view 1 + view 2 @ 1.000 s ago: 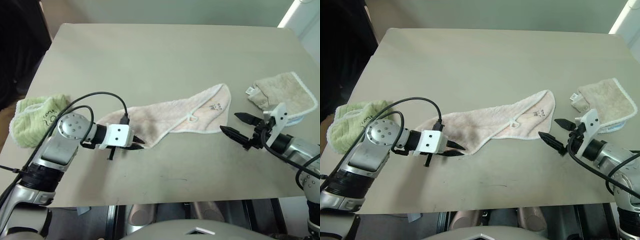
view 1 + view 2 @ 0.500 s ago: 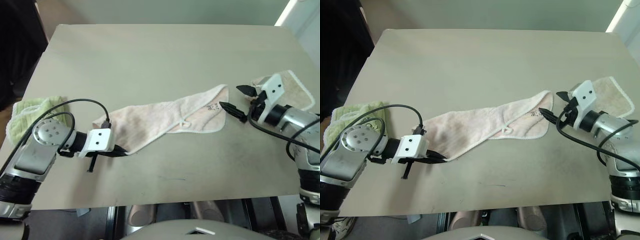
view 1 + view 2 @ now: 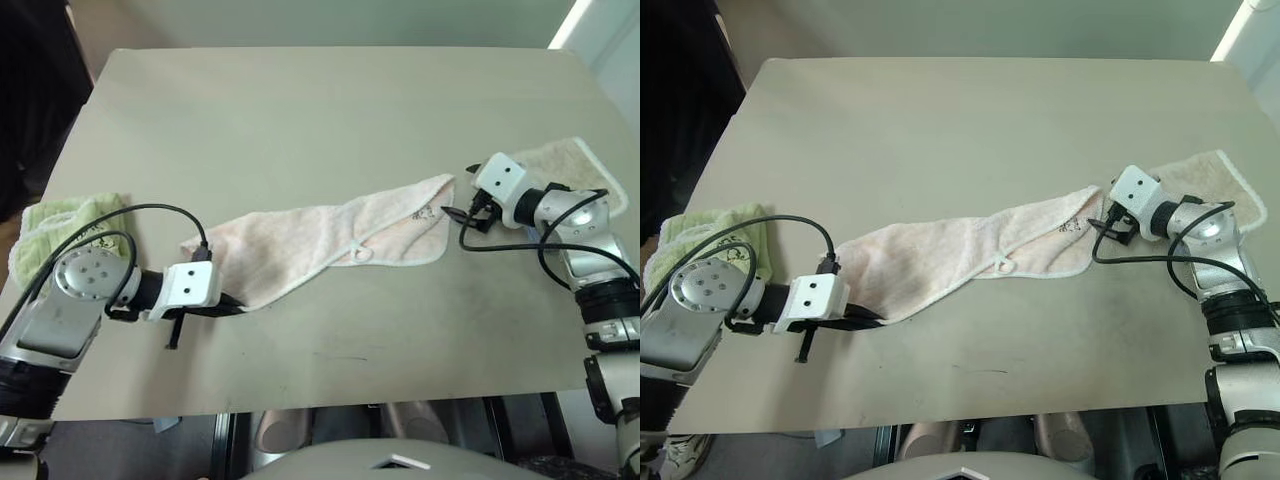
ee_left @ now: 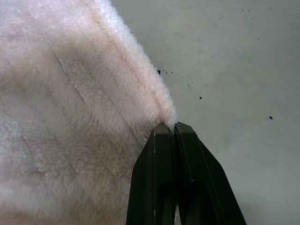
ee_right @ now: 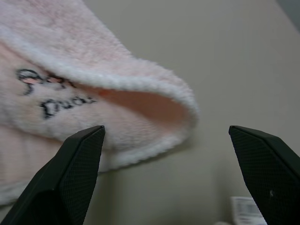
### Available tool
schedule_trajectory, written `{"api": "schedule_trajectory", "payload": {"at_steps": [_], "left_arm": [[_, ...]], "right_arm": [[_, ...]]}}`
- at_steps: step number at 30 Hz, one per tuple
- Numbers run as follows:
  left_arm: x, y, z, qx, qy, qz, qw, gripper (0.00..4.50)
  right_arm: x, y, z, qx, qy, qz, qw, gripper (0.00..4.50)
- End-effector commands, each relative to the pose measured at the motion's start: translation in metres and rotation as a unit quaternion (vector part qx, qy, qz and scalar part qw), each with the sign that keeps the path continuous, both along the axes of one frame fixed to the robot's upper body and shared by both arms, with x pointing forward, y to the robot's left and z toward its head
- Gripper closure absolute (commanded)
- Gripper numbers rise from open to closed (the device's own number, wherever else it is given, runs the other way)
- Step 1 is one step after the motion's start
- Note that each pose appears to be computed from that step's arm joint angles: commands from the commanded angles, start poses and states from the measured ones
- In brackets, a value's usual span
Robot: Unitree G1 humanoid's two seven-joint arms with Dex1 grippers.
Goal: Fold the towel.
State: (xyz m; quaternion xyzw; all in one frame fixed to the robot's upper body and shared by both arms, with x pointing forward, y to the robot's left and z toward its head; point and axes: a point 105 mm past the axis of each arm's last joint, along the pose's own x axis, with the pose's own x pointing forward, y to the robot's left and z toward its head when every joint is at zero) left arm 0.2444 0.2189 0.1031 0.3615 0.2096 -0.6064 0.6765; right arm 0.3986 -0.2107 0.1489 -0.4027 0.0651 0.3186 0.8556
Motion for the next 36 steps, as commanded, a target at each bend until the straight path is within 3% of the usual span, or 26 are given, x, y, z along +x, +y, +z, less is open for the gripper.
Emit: {"api": "schedule_trajectory", "payload": {"at_steps": [1, 9, 10, 12, 23, 27, 31, 34, 36], "left_arm": [[-0.001, -0.001, 0.008, -0.004, -0.013, 0.000, 1.000, 4.49], [-0.001, -0.001, 0.008, -0.004, -0.013, 0.004, 1.000, 4.49], [-0.001, -0.001, 0.008, -0.004, -0.014, 0.005, 1.000, 4.50], [-0.002, -0.002, 0.008, -0.006, -0.015, 0.006, 1.000, 4.50], [-0.002, -0.003, 0.006, -0.012, -0.020, 0.014, 1.000, 4.50], [0.015, -0.003, 0.020, -0.039, -0.062, 0.040, 0.997, 4.50], [0.060, 0.009, 0.056, -0.092, -0.158, 0.129, 0.975, 4.50], [0.098, 0.024, 0.099, -0.156, -0.252, 0.207, 0.932, 4.50], [0.126, 0.039, 0.133, -0.207, -0.310, 0.279, 0.885, 4.50]], "right_arm": [[0.009, 0.004, 0.014, -0.019, -0.046, 0.008, 0.999, 0.00], [0.018, 0.017, 0.015, -0.055, -0.080, 0.041, 0.994, 0.00], [0.019, 0.017, 0.016, -0.055, -0.084, 0.043, 0.994, 0.19], [0.018, 0.019, 0.018, -0.051, -0.092, 0.047, 0.993, 0.64], [0.002, 0.015, 0.019, -0.058, -0.100, 0.068, 0.991, 4.47], [-0.008, 0.002, 0.023, -0.053, -0.094, 0.057, 0.993, 4.47], [-0.012, -0.015, 0.044, -0.041, -0.116, 0.020, 0.992, 4.47], [-0.012, -0.031, 0.076, -0.017, -0.147, -0.016, 0.989, 4.47], [-0.012, -0.041, 0.100, -0.006, -0.169, -0.034, 0.985, 4.47]]}}
